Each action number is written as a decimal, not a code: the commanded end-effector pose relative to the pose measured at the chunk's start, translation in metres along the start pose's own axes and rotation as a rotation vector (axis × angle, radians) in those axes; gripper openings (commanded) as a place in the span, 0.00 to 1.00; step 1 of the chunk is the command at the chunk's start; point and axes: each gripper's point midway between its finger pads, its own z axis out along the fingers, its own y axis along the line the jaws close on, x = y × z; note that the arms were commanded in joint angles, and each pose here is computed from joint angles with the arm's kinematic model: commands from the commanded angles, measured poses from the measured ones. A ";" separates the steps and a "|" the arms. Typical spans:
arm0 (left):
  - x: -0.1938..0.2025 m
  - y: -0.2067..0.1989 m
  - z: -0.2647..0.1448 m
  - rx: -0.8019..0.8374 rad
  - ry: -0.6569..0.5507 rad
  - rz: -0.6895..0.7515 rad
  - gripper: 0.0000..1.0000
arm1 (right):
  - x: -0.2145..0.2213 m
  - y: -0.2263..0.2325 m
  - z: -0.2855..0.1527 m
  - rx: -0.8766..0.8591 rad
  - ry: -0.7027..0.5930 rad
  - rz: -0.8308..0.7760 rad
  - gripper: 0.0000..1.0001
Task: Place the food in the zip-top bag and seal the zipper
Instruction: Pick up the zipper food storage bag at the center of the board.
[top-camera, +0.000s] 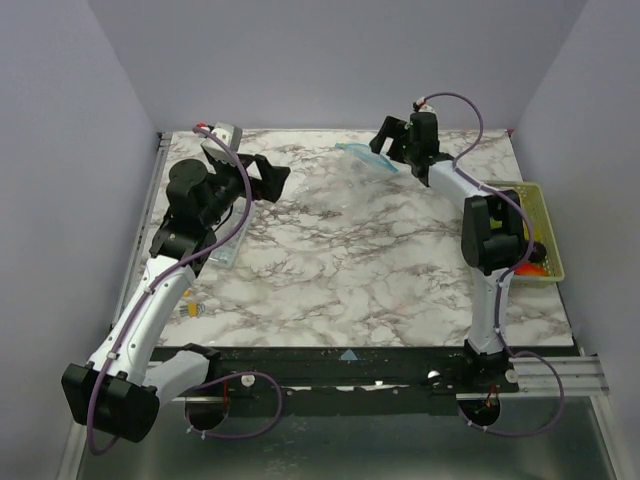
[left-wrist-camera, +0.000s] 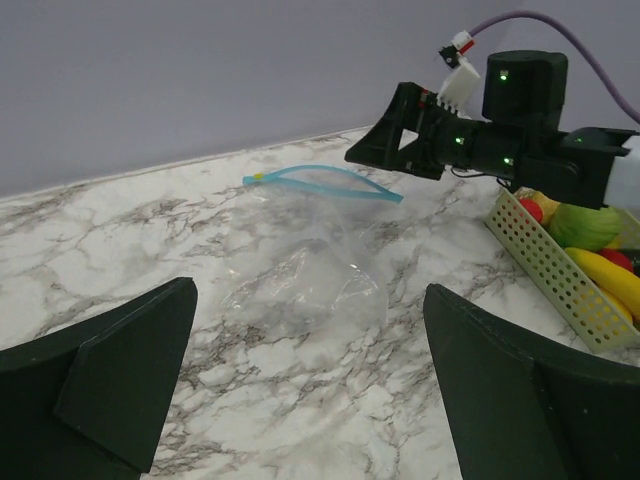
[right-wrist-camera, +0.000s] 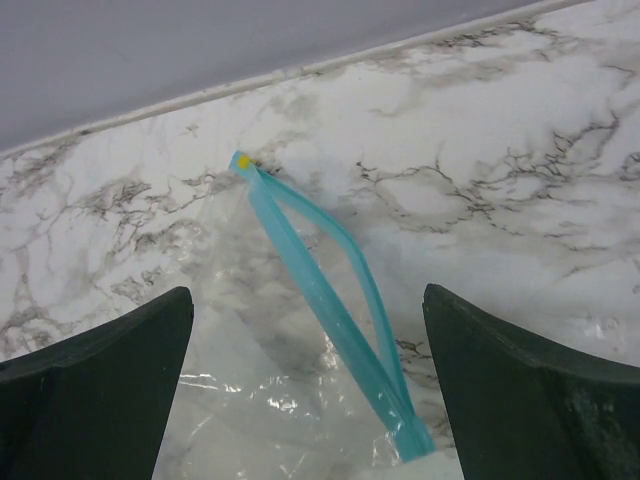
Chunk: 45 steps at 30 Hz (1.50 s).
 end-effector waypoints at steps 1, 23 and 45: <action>-0.012 -0.026 -0.003 0.118 -0.013 -0.010 0.99 | 0.018 0.012 0.016 -0.231 0.175 0.018 1.00; -0.002 -0.045 0.004 0.223 0.030 -0.065 0.98 | 0.053 0.057 0.007 -0.689 0.428 0.229 0.48; 0.052 -0.074 0.019 0.205 0.370 -0.441 0.99 | 0.109 0.101 -0.155 -0.585 0.357 0.149 0.01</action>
